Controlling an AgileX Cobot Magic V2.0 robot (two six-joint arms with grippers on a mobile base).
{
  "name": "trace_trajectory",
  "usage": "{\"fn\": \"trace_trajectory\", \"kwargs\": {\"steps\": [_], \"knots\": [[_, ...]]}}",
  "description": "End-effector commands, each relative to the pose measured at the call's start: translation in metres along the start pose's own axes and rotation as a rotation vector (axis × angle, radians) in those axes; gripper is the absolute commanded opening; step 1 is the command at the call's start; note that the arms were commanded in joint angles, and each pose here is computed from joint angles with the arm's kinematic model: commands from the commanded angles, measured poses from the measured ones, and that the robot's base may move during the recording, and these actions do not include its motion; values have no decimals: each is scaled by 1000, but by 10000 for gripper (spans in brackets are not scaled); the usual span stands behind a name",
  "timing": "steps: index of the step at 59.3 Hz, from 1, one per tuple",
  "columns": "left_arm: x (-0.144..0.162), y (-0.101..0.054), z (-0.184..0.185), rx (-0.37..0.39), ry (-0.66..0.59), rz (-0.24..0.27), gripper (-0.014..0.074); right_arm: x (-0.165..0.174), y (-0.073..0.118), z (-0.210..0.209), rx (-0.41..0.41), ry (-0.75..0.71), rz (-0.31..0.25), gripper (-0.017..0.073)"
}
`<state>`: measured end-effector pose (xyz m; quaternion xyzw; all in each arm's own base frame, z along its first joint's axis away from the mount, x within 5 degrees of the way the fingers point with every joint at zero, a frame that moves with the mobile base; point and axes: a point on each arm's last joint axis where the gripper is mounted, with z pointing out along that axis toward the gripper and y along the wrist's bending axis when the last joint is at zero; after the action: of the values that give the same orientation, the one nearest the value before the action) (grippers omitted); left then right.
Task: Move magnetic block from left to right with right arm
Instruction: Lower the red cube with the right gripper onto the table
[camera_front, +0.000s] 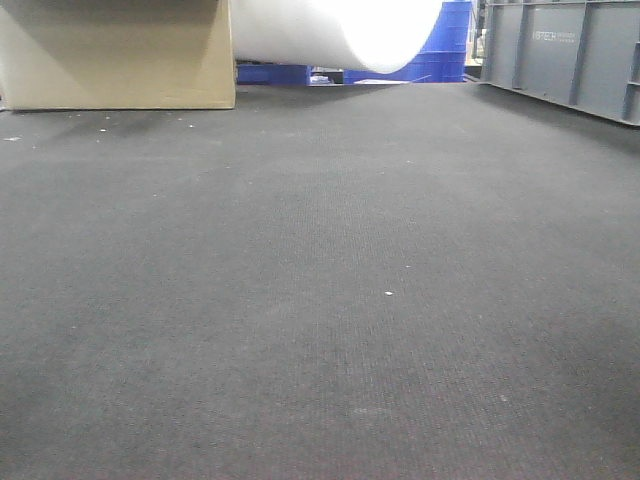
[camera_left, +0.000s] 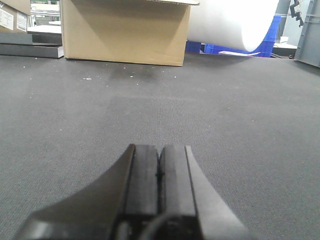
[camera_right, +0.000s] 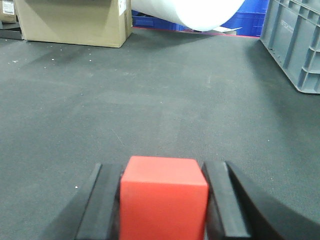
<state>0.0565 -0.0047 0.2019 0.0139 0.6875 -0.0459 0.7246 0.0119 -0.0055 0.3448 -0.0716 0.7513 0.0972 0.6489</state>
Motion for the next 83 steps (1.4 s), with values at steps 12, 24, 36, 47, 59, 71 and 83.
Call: {"fn": "trace_trajectory", "kwargs": {"steps": [12, 24, 36, 47, 59, 71, 83], "knots": [[-5, 0, -1, 2, -90, -4, -116, -15, 2, 0, -14, -88, -10, 214], [-5, 0, -1, 2, -90, -4, -116, -36, 5, 13, -14, -57, -16, 214], [-5, 0, -1, 2, -90, -4, -116, -78, 21, 63, -104, 89, -84, 214], [-5, 0, -1, 2, -90, -4, -116, -96, 48, 124, -249, 269, -87, 214], [-5, 0, -1, 2, -90, -4, -116, -88, 81, 193, -329, 467, -149, 214], [-5, 0, -1, 2, -90, -4, -115, -58, 117, 260, -373, 649, -191, 214], [-5, 0, -1, 2, -90, -4, -116, -20, 137, 315, -318, 804, -87, 214]]}}
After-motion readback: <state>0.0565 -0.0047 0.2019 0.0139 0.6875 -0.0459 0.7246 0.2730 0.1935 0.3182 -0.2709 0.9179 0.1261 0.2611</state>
